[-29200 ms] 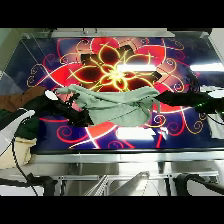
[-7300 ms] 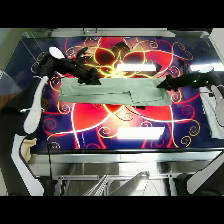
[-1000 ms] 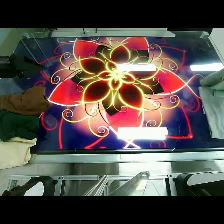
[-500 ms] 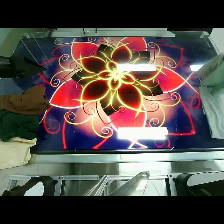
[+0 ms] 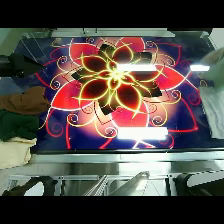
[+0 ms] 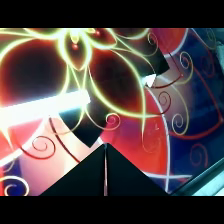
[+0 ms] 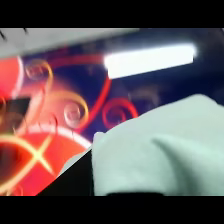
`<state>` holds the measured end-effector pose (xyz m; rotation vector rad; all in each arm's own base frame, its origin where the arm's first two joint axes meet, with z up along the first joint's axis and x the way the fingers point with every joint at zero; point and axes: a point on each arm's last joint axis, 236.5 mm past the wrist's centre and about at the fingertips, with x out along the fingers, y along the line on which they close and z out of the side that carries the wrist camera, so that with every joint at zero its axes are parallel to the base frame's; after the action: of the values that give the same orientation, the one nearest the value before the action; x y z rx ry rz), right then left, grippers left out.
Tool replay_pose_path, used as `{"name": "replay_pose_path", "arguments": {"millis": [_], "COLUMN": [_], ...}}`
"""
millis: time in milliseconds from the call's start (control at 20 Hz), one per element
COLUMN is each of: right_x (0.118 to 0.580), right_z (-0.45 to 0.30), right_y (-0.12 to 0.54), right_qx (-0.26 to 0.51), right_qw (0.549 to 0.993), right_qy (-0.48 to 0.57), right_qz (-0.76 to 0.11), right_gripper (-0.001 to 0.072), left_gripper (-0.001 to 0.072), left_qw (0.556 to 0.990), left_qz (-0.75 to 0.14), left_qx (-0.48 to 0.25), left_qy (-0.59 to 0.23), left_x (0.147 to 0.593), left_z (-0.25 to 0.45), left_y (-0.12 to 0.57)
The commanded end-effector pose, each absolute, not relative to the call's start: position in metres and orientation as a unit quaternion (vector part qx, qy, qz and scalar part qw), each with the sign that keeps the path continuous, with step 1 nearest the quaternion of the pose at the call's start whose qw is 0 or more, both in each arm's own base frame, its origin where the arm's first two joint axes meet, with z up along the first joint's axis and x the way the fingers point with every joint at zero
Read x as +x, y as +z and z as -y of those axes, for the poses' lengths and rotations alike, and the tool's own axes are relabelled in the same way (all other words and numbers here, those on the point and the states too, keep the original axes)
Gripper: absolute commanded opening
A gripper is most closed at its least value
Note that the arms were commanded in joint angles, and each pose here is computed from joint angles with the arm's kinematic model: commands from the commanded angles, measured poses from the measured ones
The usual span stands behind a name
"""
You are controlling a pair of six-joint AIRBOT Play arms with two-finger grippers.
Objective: Fold the shirts.
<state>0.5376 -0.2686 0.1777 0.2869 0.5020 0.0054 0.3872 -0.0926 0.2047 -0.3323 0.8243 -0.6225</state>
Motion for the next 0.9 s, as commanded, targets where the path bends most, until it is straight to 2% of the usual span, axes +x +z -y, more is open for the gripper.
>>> {"name": "replay_pose_path", "arguments": {"millis": [0, 250, 400, 600, 850], "right_x": [0.487, 0.429, 0.407, 0.352, 0.308], "right_z": [0.258, 0.2, 0.21, 0.232, 0.247], "right_y": [0.088, 0.046, 0.039, 0.025, 0.008], "right_qx": [0.21, 0.301, 0.313, 0.316, 0.367], "right_qw": [0.884, 0.772, 0.752, 0.714, 0.69], "right_qy": [-0.006, 0.06, 0.009, -0.076, -0.118], "right_qz": [-0.417, -0.557, -0.579, -0.62, -0.612], "right_gripper": [0.002, 0.0019, 0.0018, 0.0019, 0.0019], "left_gripper": [0.0013, 0.0013, 0.0013, 0.0013, 0.0014], "left_qw": [0.857, 0.856, 0.856, 0.853, 0.849], "left_qz": [-0.391, -0.393, -0.394, -0.398, -0.404], "left_qx": [-0.159, -0.158, -0.158, -0.158, -0.161], "left_qy": [-0.295, -0.296, -0.297, -0.299, -0.299], "left_x": [0.388, 0.387, 0.387, 0.385, 0.387], "left_z": [0.092, 0.093, 0.093, 0.094, 0.093], "left_y": [0.205, 0.204, 0.204, 0.202, 0.198]}}
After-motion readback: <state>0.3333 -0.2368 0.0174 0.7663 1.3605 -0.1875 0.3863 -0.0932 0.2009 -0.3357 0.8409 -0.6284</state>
